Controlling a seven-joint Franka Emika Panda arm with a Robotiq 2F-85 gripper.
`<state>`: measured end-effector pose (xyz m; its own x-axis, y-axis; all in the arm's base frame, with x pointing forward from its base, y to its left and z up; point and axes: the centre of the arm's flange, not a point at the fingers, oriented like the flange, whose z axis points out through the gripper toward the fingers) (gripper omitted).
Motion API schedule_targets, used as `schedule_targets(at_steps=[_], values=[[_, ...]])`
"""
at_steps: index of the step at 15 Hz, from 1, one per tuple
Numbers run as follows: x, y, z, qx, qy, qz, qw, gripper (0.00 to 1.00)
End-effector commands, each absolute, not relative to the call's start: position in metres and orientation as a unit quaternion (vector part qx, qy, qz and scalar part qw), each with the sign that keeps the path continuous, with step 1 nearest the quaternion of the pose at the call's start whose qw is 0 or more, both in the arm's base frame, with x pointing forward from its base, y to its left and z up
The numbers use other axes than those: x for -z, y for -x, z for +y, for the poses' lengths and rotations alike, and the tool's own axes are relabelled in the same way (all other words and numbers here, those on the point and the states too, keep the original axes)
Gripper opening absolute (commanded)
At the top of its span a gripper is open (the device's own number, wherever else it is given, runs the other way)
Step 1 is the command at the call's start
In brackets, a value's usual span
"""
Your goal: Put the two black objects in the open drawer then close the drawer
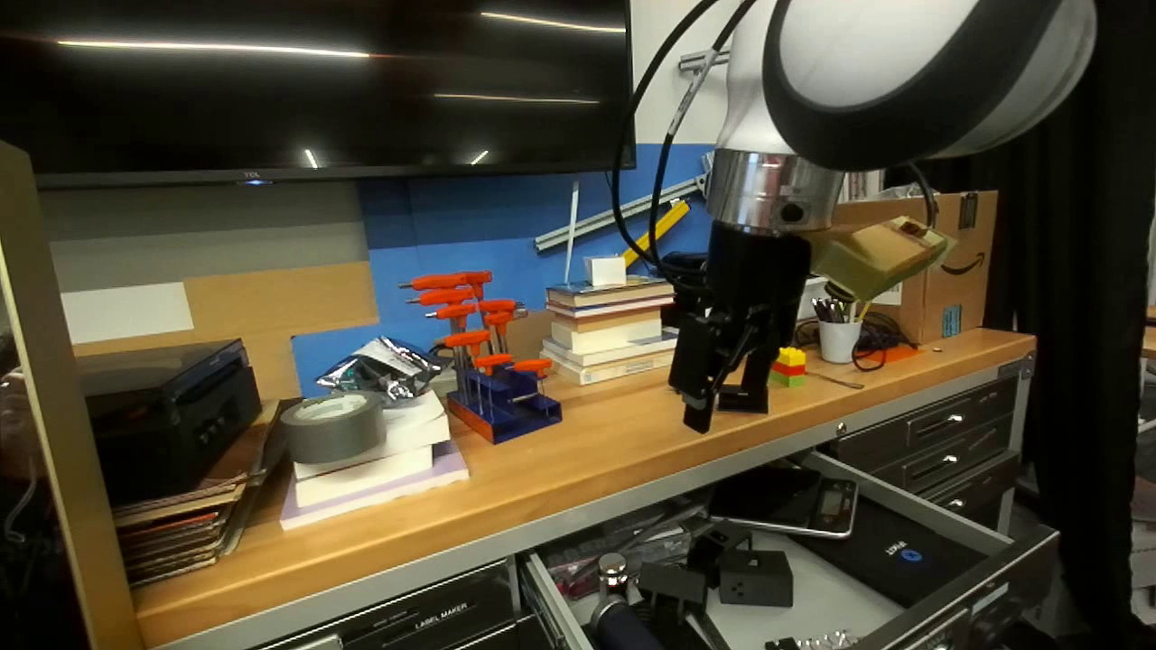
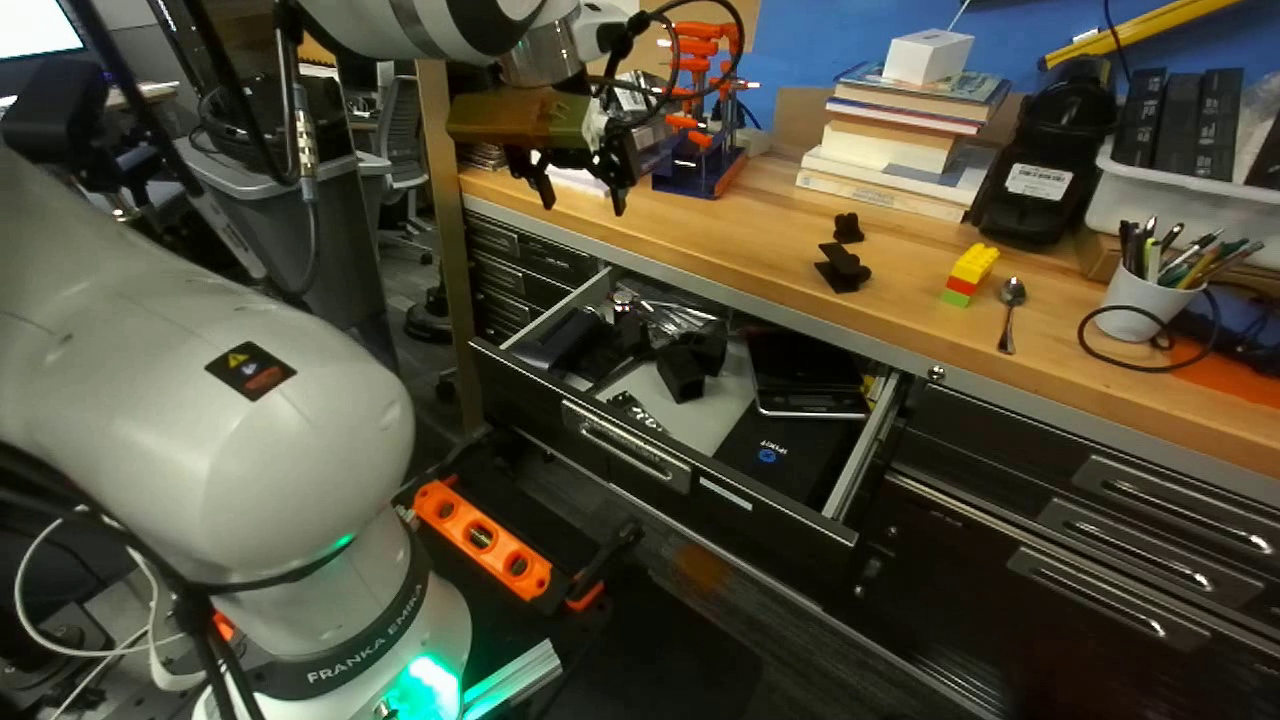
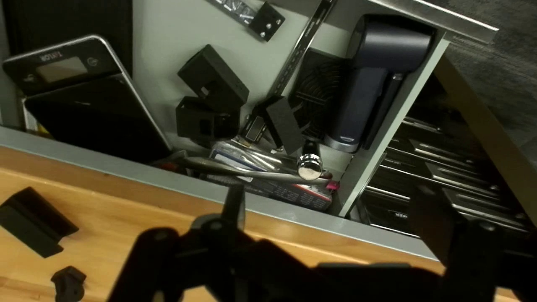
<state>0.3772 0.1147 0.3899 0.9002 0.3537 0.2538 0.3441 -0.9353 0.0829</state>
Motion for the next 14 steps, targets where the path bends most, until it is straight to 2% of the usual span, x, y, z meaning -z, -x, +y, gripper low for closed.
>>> schedule_targets(at_steps=[1,14], values=[[-0.378,-0.417,0.085,-0.173,-0.958,0.226,0.024,1.00],[-0.341,-0.564,-0.010,-0.242,-0.911,0.320,0.093,1.00]])
